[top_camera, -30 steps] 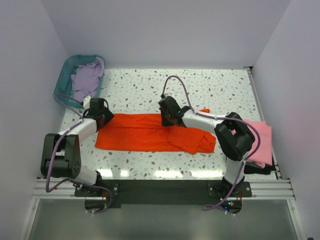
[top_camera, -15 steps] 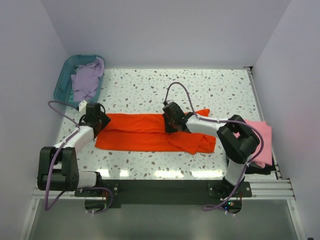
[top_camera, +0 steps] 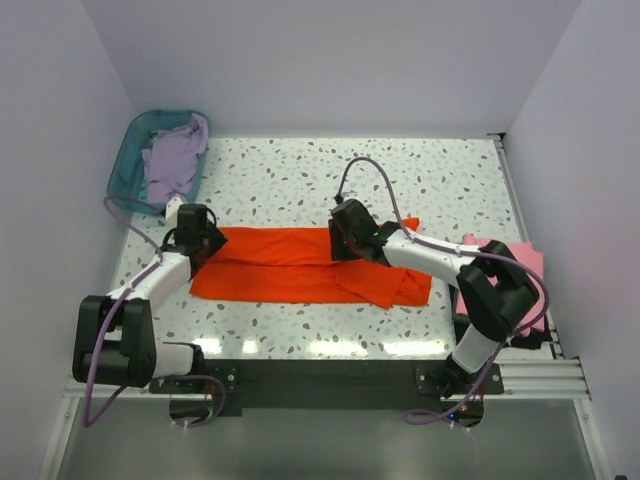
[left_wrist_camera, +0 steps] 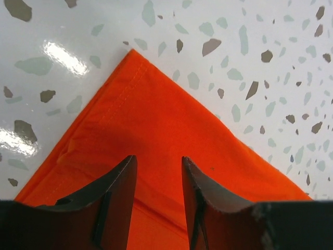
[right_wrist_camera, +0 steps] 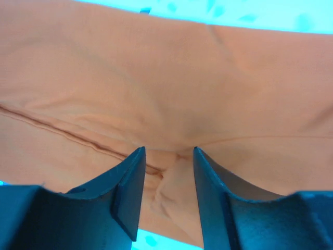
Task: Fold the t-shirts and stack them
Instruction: Fold the tshirt
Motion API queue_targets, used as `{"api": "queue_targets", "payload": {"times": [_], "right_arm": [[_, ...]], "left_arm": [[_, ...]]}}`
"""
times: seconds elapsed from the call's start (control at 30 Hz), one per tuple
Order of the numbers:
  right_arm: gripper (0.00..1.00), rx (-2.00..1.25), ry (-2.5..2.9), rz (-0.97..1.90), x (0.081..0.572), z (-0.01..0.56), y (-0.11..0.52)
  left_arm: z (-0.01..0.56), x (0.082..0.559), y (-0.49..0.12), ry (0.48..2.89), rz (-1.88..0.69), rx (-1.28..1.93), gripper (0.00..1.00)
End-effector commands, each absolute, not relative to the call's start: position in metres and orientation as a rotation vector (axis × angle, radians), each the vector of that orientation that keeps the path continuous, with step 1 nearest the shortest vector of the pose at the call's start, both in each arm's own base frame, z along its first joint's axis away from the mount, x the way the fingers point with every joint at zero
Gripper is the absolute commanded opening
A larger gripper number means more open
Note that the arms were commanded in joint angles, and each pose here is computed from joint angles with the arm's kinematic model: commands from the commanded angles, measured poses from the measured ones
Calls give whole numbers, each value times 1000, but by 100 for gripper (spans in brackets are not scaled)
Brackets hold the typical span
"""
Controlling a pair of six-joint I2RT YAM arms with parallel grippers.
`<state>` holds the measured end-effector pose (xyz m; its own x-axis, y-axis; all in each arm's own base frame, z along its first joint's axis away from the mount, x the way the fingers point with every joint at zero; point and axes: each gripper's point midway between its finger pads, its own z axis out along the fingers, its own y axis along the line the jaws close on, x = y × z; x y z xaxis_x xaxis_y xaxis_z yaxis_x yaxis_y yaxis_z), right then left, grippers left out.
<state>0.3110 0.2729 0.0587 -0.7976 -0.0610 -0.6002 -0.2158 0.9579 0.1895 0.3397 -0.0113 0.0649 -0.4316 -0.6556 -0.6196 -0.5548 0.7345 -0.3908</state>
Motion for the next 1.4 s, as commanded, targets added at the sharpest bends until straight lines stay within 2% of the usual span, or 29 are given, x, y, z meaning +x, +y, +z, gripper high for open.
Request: {"api": "queue_targets", "payload": {"times": [0.0,0.1,0.17,0.33,0.6,0.73,0.97,1.07,1.13,1.17,1.37], "right_arm": [[46,-9,2366,256,324,108,247],[52,80,2391,197,316,96,218],[57,128,2404,214,309,93,208],[57,221,2478,216,298,62,179],[59,327,2546,183,291,38,160],[59,384,2575,177,300,23,157],[58,404,2610,148,368,18,152],[58,319,2659,47,394,3,146],[59,246,2616,0,446,19,156],[59,219,2650,-31,450,15,155],[59,-11,2645,-40,521,-3,182]], "left_arm": [[47,329,-11,2170,-115,-910,42],[28,313,-1,2195,-30,-971,35],[13,299,9,2219,61,-1020,34],[-6,273,18,2231,140,-1118,32],[19,298,7,2214,38,-1012,35],[7,288,3,2238,29,-1007,33],[-2,268,-21,2242,-68,-1018,29],[-1,260,-43,2261,-132,-990,29],[-5,254,-62,2306,-174,-953,29],[-8,251,-68,2324,-181,-944,29],[-21,213,-127,2467,-281,-844,29]]}}
